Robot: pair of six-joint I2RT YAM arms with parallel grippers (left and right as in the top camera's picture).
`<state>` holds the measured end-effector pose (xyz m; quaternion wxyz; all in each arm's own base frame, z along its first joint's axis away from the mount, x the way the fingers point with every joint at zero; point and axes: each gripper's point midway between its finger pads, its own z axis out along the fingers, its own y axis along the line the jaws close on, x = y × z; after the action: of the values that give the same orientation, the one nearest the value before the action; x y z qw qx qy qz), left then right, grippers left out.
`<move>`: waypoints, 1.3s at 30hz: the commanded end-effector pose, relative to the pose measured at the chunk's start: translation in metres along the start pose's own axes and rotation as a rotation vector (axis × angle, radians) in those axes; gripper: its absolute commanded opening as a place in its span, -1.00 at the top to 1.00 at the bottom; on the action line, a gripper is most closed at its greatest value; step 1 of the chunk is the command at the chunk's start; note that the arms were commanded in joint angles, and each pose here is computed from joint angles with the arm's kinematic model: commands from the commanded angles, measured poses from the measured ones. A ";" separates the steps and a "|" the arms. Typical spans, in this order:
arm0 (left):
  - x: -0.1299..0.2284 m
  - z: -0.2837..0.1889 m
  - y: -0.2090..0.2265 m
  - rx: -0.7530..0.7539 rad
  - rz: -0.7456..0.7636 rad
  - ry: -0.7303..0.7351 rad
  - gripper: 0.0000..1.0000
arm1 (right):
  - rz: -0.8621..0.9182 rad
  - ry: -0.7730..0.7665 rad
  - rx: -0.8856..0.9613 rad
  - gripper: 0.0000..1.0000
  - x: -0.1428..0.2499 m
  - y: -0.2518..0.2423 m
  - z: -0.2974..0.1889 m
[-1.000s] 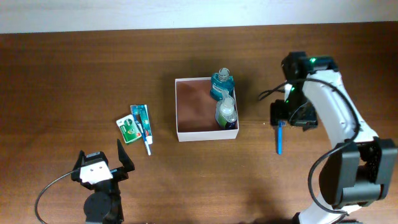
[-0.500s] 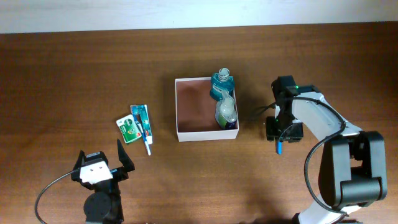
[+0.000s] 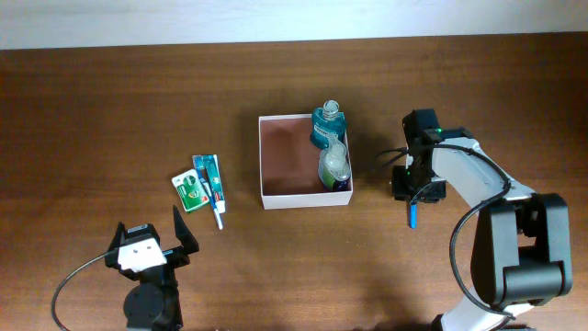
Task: Pack container
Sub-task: 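Close the right gripper on the blue razor handle and lift it, then carry the razor left into the box and open the right gripper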
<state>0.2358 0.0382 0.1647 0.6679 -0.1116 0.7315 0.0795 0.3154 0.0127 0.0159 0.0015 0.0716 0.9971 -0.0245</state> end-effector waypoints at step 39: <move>0.004 0.001 0.001 -0.001 0.019 0.003 -0.99 | -0.058 -0.397 -0.042 0.92 -0.091 0.039 -0.226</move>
<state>0.2359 0.0381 0.1645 0.6679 -0.1115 0.7316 0.0794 0.3989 0.0249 0.1845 0.1320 0.0575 0.9891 -0.0311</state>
